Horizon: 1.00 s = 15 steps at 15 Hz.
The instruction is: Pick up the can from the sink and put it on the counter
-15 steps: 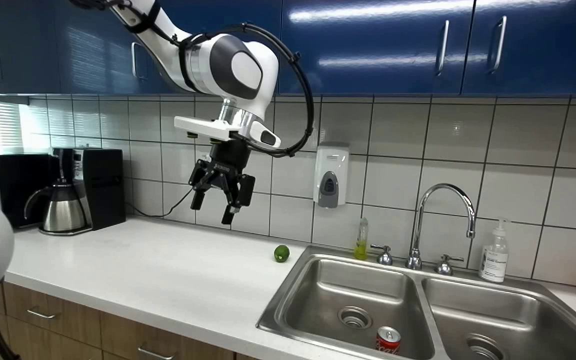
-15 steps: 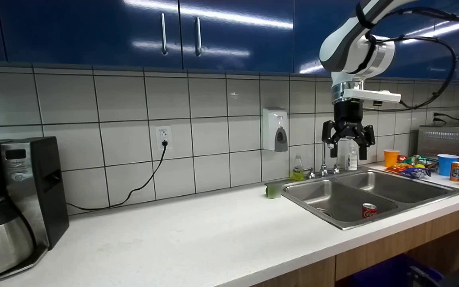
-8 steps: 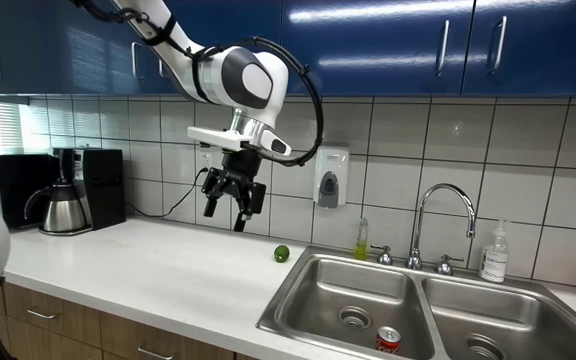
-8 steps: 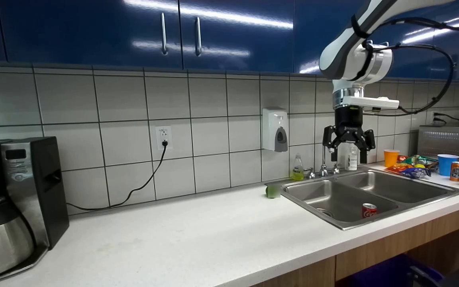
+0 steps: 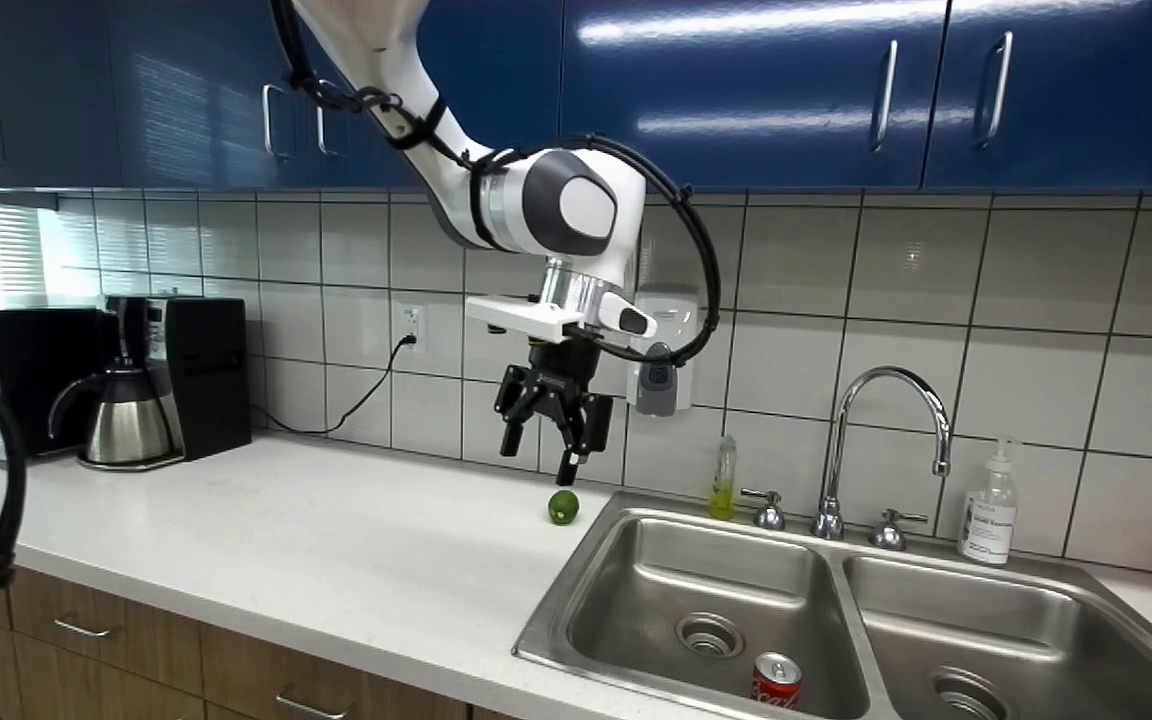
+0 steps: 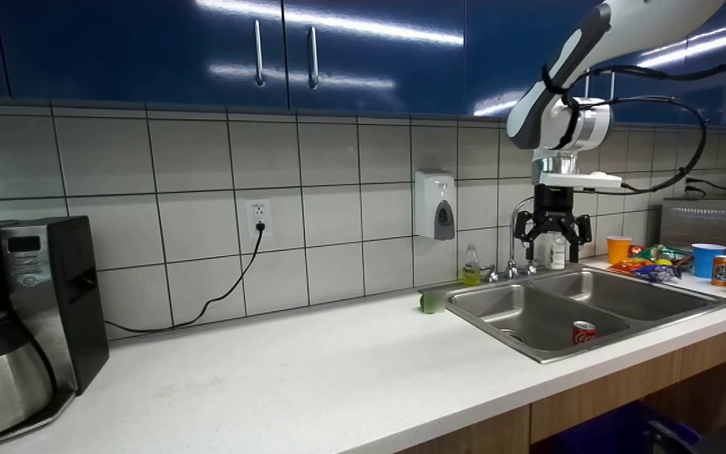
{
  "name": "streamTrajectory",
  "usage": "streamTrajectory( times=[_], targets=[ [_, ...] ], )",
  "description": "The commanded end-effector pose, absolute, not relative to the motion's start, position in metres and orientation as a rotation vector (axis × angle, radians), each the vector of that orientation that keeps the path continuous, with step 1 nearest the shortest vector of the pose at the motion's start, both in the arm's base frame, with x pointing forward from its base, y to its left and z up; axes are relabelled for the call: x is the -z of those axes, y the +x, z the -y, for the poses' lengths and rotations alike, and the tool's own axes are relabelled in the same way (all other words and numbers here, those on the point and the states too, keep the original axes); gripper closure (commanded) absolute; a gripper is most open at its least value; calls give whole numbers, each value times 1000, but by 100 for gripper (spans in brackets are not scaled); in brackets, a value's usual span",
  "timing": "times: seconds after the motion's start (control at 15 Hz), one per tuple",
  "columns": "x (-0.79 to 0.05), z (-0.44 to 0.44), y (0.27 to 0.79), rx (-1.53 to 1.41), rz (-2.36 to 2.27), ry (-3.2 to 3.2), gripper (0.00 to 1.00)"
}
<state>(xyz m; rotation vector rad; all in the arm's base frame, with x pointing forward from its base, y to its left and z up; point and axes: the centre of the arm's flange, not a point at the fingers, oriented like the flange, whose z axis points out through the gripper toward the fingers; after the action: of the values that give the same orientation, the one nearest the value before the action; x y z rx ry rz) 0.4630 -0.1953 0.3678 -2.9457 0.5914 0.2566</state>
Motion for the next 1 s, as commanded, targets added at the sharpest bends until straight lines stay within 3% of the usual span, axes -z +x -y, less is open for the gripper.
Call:
streamTrajectory(
  times=[0.0,0.93],
  targets=[
    [-362,231,495,-213,-681,-2931,0],
    [-311,360,551,-114,-988,-2840,0]
  ],
)
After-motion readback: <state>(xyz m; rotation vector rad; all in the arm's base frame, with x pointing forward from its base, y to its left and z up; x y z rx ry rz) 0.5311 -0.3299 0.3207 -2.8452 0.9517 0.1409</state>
